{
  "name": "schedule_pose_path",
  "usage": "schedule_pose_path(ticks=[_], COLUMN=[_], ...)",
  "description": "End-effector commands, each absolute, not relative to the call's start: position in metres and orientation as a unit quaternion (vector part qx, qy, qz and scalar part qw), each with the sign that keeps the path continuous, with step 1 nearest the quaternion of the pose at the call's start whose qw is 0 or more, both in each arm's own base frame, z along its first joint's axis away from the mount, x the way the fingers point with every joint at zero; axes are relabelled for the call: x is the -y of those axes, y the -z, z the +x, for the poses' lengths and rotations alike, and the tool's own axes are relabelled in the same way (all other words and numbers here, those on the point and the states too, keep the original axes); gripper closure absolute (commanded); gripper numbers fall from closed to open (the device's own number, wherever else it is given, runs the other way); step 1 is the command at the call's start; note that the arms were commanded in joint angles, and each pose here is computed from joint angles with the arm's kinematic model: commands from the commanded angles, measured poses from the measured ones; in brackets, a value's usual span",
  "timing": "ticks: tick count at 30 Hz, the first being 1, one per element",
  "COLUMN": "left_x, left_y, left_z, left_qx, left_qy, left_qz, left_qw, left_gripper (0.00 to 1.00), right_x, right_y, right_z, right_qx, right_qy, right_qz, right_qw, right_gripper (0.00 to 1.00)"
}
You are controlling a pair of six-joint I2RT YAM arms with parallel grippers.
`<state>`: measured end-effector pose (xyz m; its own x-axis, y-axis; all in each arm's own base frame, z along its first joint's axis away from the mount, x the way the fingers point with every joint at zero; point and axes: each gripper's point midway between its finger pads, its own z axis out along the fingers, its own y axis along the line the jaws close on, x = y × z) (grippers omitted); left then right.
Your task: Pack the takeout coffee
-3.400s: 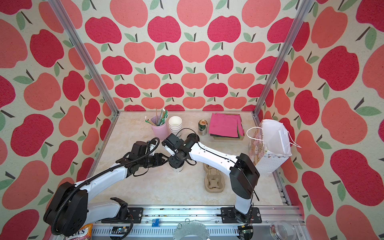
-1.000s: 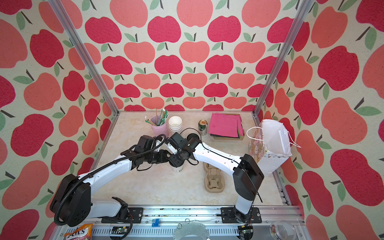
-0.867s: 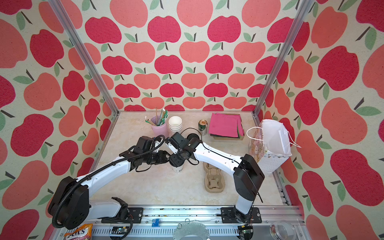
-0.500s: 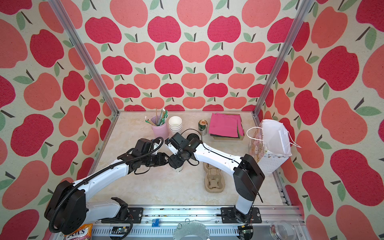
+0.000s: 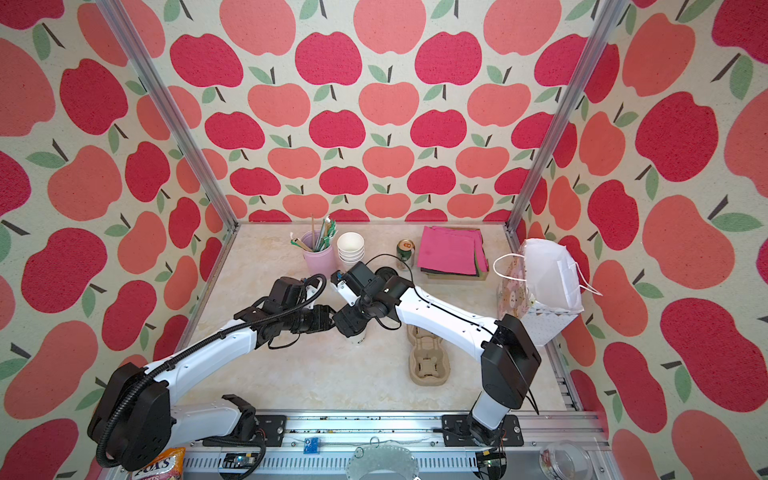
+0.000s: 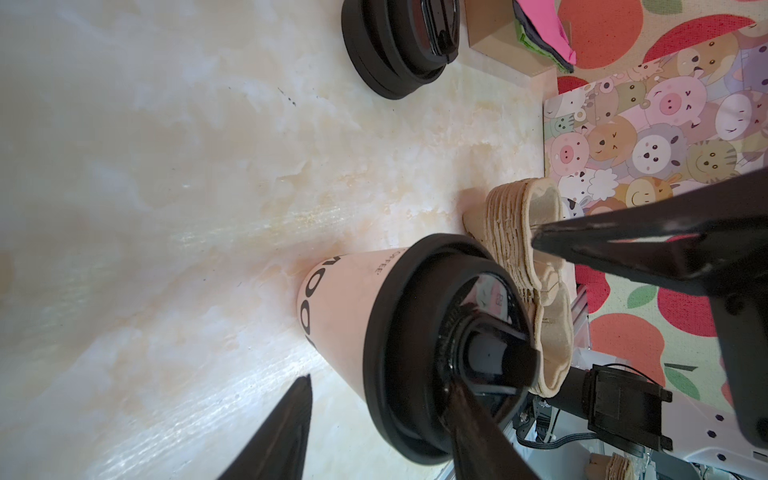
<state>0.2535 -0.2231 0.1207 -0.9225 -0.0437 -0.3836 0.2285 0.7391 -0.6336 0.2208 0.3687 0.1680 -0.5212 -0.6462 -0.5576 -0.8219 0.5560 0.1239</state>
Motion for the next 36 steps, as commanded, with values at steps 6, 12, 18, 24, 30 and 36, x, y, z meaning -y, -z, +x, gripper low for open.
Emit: schedule_pose_path(ticks=[6,12,18,24,30,36], left_x=[0.215,0.224,0.225,0.215,0.215,0.217], left_y=[-0.123,-0.149,-0.164,-0.155,-0.142,-0.131], left_z=[0.259,0.277,0.277,0.263,0.250,0.244], left_qx=[-0.924,-0.913,-0.906,-0.910,-0.913,-0.916], left_qy=[0.320,0.325,0.332,0.329,0.340,0.346], left_qz=[0.053,0.077,0.083,0.072,0.062,0.056], left_qw=[0.200,0.235,0.247,0.242,0.215,0.196], left_gripper=[0.44,0.39,0.39,0.47,0.51,0.52], right_x=[-0.343,-0.327,-0.319,-0.314,-0.315,-0.317], right_y=[-0.187,-0.177,-0.169,-0.158,-0.149,-0.141], right_z=[0.238,0.248,0.248,0.246,0.244,0.242], right_qx=[-0.858,-0.876,-0.885,-0.894,-0.900,-0.903], right_qy=[-0.184,-0.174,-0.175,-0.174,-0.169,-0.170], right_qz=[-0.398,-0.370,-0.360,-0.353,-0.354,-0.353], right_qw=[0.268,0.255,0.239,0.212,0.189,0.174], right_gripper=[0.01,0.01,0.07,0.21,0.30,0.34])
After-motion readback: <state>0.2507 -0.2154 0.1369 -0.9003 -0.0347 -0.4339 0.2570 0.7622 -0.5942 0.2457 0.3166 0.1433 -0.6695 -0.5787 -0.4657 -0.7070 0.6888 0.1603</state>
